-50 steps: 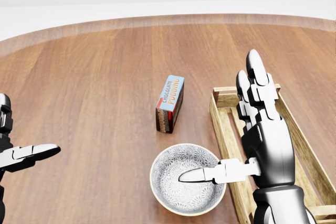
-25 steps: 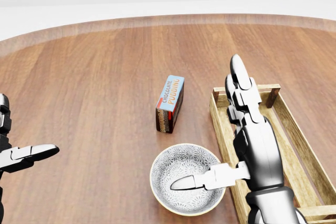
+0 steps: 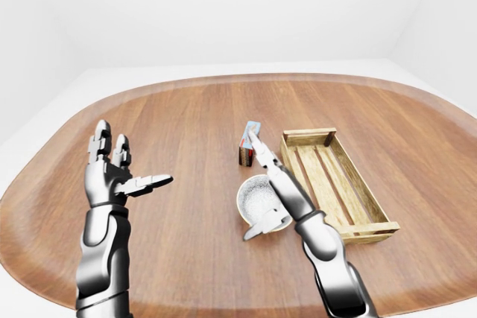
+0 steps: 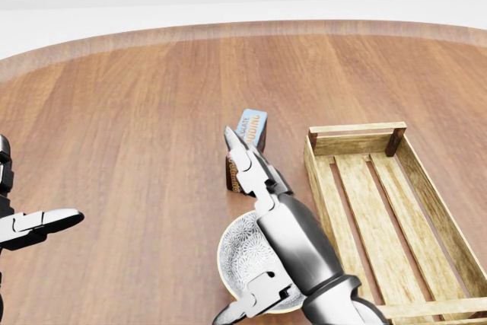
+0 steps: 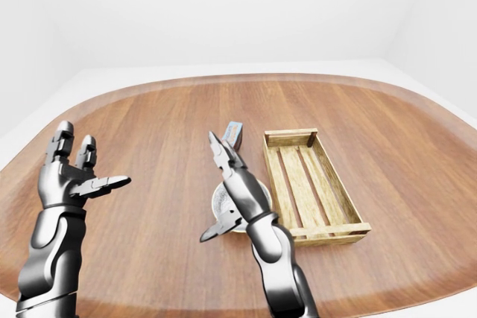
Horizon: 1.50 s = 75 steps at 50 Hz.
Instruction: Pick up the bowl on the left and put it in the tray.
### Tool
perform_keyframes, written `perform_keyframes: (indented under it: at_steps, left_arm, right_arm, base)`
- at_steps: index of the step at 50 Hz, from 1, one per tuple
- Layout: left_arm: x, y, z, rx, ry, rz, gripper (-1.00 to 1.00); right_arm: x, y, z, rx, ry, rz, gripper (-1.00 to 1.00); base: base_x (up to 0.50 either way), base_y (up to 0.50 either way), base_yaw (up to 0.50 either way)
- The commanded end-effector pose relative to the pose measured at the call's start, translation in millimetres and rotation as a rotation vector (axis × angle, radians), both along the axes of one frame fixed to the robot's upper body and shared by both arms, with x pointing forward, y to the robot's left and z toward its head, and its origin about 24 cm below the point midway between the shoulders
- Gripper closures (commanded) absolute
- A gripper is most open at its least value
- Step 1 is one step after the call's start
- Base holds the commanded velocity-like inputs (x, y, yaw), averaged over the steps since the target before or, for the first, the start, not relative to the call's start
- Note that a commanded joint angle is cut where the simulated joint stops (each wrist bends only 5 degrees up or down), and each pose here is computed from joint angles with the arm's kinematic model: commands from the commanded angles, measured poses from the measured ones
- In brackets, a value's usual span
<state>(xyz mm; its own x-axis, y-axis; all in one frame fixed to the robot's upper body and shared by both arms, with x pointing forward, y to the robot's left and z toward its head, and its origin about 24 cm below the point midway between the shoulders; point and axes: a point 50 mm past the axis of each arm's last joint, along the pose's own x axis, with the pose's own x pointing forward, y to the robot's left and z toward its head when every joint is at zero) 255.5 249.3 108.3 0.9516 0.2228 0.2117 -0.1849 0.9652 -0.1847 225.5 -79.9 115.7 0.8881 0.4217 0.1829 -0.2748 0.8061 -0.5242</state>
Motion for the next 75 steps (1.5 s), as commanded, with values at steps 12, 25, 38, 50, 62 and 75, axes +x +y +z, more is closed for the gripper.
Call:
perform_keyframes:
  at_steps: [12, 25, 38, 50, 62, 75]
  left_arm:
    - [0.8, 2, 1, -0.008, -0.005, 0.002, -1.00]
    - [-2.3, 2, 6, -0.012, -0.032, -0.006, -1.00]
    - [-2.3, 0, 3, -0.006, -0.019, -0.008, -1.00]
    - [-2.4, 1, 4, -0.008, -0.021, -0.005, -1.00]
    - [-1.4, 2, 3, -0.014, -0.016, -0.002, -1.00]
    - [-1.6, 2, 2, -0.012, -0.014, 0.000, -1.00]
  right_arm:
    - [4, 15, -38, -0.370, 0.109, 0.031, -1.00]
    - [7, 5, -55, -0.438, 0.150, -0.049, -1.00]
    - [15, -6, -61, -0.497, 0.141, -0.139, -1.00]
    - [18, -11, -73, -0.519, 0.185, -0.157, -1.00]
    - [16, -6, -87, -0.522, 0.239, -0.124, -1.00]
    - [13, -6, -102, -0.538, 0.299, -0.105, -1.00]
  base:
    - [0.00, 0.00, 0.00]
    - [0.00, 0.00, 0.00]
    - [0.00, 0.00, 0.00]
    - [0.00, 0.00, 0.00]
    - [0.00, 0.00, 0.00]
    - [0.00, 0.00, 0.00]
